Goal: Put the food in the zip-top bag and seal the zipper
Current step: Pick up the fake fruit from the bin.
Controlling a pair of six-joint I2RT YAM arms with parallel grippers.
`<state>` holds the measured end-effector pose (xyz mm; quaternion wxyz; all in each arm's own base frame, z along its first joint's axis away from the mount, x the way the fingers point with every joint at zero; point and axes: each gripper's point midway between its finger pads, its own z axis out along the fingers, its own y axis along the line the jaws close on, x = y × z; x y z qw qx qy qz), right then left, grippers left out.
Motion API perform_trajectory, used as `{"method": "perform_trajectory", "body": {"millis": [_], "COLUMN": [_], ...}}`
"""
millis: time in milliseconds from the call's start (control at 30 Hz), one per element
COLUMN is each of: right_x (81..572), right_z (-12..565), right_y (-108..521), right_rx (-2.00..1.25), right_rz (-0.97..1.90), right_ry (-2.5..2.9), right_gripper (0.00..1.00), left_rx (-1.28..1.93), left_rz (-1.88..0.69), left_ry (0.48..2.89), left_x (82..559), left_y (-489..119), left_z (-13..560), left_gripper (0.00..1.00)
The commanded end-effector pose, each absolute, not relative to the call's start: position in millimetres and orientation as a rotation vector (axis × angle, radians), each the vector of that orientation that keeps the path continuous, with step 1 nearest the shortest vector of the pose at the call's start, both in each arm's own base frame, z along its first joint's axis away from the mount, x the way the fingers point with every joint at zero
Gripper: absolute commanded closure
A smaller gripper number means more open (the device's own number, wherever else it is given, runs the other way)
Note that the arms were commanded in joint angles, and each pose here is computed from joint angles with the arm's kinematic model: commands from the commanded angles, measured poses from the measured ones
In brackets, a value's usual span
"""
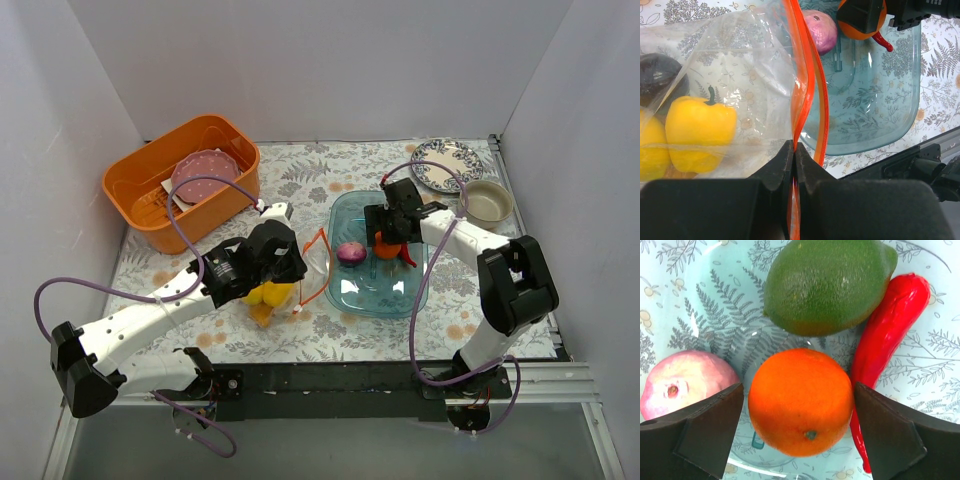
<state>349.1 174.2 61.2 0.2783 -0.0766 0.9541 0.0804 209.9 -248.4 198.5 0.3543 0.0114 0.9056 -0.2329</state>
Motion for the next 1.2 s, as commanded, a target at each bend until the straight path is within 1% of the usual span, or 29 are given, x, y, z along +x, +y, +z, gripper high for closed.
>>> {"method": "perform_trajectory", "body": {"millis": [0, 200, 367, 533, 567, 733, 767, 833, 933, 967, 1100, 1167], "right_x": [344.4, 343.3, 344.2, 349.1, 351.2, 351.4, 351.3, 349.6, 347.8, 346.9, 341.9, 336.3], "right_z": [78.6, 80.2, 73.3, 70.9, 72.8, 65.9, 66.1, 65.5, 71.8, 73.6, 94.3, 108.7], "right_y": [172.5, 171.3, 170.2, 169.1, 170.1, 169.7, 169.6, 168.9, 170.6, 171.5, 175.2, 180.4], "right_rx": [-0.21, -0.202, -0.193, -0.16, -0.156, -0.157, -0.157, -0.155, -0.162, -0.169, -0.2, -0.215], "right_rz": [0.254, 0.25, 0.233, 0.218, 0.223, 0.206, 0.206, 0.207, 0.23, 0.241, 0.301, 0.392], "right_ry": [2.513, 2.513, 2.532, 2.53, 2.527, 2.558, 2.557, 2.557, 2.544, 2.538, 2.492, 2.445], "right_gripper": [0.02, 0.02, 0.07, 0.08, 0.09, 0.11, 0.16, 0.21, 0.32, 0.39, 0.43, 0.45], "left_rx": [0.038, 0.044, 0.04, 0.03, 0.029, 0.034, 0.037, 0.038, 0.04, 0.038, 0.041, 0.039], "left_rz": [-0.613, -0.604, -0.602, -0.604, -0.601, -0.595, -0.592, -0.59, -0.588, -0.587, -0.589, -0.586], "left_ry": [2.337, 2.34, 2.339, 2.343, 2.344, 2.348, 2.347, 2.346, 2.344, 2.343, 2.345, 2.347], "left_x": [209.0, 209.3, 208.7, 206.7, 206.3, 207.0, 207.4, 208.1, 208.3, 208.5, 208.6, 208.6], "left_y": [-246.8, -246.6, -245.0, -242.9, -241.9, -242.7, -242.6, -243.0, -242.7, -242.5, -243.5, -243.2], "left_z": [202.9, 201.1, 201.6, 197.5, 196.5, 193.3, 193.4, 193.4, 193.4, 193.5, 193.4, 193.1], "left_gripper": [1.0, 1.0, 1.0, 1.0, 1.0, 1.0, 1.0, 1.0, 1.0, 1.0, 1.0, 1.0]}}
